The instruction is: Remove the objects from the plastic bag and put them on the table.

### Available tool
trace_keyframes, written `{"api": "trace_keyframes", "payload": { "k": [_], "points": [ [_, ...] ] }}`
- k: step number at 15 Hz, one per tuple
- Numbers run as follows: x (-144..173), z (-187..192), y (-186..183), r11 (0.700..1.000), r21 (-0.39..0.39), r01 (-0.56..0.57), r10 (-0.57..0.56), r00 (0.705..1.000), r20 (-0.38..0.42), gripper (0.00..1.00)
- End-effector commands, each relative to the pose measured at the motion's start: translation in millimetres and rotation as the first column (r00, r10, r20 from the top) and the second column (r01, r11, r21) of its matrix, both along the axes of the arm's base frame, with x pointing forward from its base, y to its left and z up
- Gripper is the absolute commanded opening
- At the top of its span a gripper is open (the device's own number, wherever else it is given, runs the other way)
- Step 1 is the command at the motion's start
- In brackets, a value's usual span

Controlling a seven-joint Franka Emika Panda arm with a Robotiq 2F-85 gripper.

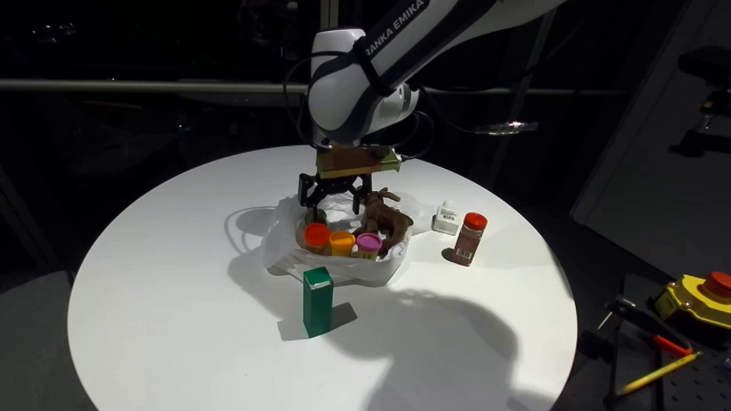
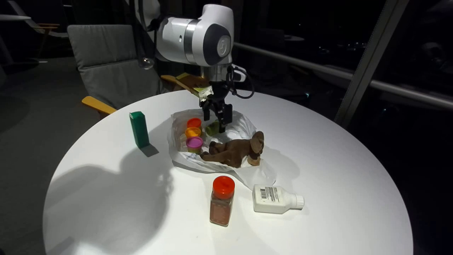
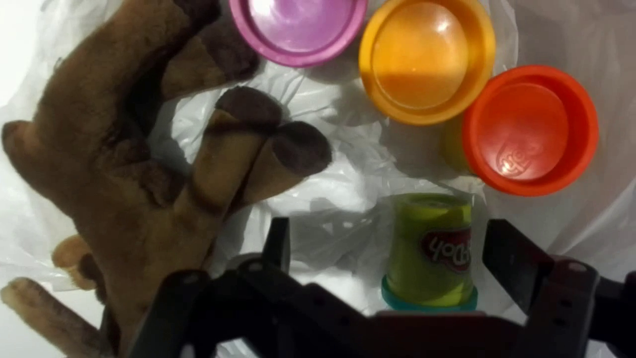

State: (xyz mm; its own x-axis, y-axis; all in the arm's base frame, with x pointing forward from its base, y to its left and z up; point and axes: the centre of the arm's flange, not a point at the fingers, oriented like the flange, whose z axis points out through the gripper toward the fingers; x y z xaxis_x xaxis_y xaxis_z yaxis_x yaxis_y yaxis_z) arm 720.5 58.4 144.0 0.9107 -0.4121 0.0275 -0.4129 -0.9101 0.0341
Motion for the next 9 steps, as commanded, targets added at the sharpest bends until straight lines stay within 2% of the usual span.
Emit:
{"api": "trace_keyframes", "payload": {
  "k": [1,9],
  "points": [
    [17,-3,13,1.0,-0.009,-0.025,0.025,0.999,0.033,1.0],
    [34,-16,14,1.0,-0.03,-0.004,0.006,0.998,0.061,1.0]
  ]
}}
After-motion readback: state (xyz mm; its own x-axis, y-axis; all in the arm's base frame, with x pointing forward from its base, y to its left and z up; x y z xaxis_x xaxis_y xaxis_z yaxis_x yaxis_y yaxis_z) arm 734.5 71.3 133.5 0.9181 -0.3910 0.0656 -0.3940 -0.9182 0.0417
